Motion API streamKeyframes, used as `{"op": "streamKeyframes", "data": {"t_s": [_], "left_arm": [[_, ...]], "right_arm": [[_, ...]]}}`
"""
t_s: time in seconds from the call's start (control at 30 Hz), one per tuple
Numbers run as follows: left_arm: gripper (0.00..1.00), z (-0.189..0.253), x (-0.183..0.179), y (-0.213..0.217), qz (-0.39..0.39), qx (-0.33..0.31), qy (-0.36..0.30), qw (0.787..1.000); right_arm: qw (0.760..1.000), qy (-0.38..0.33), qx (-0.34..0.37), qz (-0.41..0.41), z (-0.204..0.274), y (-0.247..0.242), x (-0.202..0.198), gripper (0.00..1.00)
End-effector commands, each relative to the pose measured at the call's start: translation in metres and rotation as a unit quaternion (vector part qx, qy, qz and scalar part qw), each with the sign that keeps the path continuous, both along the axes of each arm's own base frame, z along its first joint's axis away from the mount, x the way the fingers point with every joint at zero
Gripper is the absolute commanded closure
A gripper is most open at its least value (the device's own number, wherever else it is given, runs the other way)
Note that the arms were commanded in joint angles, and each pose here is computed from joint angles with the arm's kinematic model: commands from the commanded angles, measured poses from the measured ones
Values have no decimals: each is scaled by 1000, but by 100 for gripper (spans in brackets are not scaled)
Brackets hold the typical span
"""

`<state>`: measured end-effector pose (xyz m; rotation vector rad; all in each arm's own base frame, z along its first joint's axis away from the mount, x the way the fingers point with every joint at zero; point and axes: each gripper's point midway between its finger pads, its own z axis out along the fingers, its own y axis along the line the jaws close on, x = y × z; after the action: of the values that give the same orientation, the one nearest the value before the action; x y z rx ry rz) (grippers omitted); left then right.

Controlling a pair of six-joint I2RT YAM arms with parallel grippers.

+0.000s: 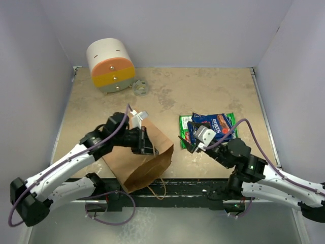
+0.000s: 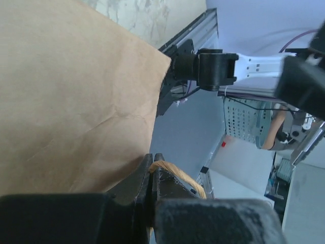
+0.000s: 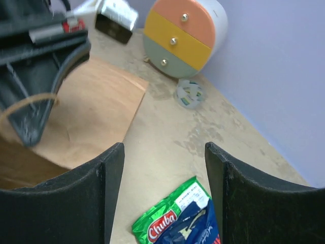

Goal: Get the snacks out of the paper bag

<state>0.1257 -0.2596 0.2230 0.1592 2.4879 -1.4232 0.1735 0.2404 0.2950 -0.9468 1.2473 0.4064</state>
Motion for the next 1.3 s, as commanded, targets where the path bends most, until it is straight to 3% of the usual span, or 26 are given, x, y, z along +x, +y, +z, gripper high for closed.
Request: {"op": "streamKeyframes", "data": {"t_s": [0.0, 0.13, 0.3, 0.53, 0.77, 1.0, 1.27], "left_arm": [[100, -1, 25, -61, 23, -52, -20, 998], [100, 24, 41, -90, -11, -20, -78, 997], [100, 56, 54, -40, 50, 49, -165, 984], [100, 38, 35, 15, 101, 98, -139, 980], [100, 64, 35, 42, 146, 108, -167, 969], [100, 84, 26, 78, 192, 122, -182, 957], [100, 90, 27, 83, 206, 129, -179, 953]], "right_arm": [[997, 30, -15, -62, -23, -22, 11, 33], [998, 29, -47, -20, -31, -23, -4, 35], [992, -32, -99, 77, -29, -15, -29, 35], [951, -50, -197, 235, -72, 25, -60, 43], [928, -130, -160, 310, -69, 95, -56, 45], [924, -176, -130, 314, -72, 152, -34, 48], [926, -212, -124, 285, -88, 193, -4, 45]]}}
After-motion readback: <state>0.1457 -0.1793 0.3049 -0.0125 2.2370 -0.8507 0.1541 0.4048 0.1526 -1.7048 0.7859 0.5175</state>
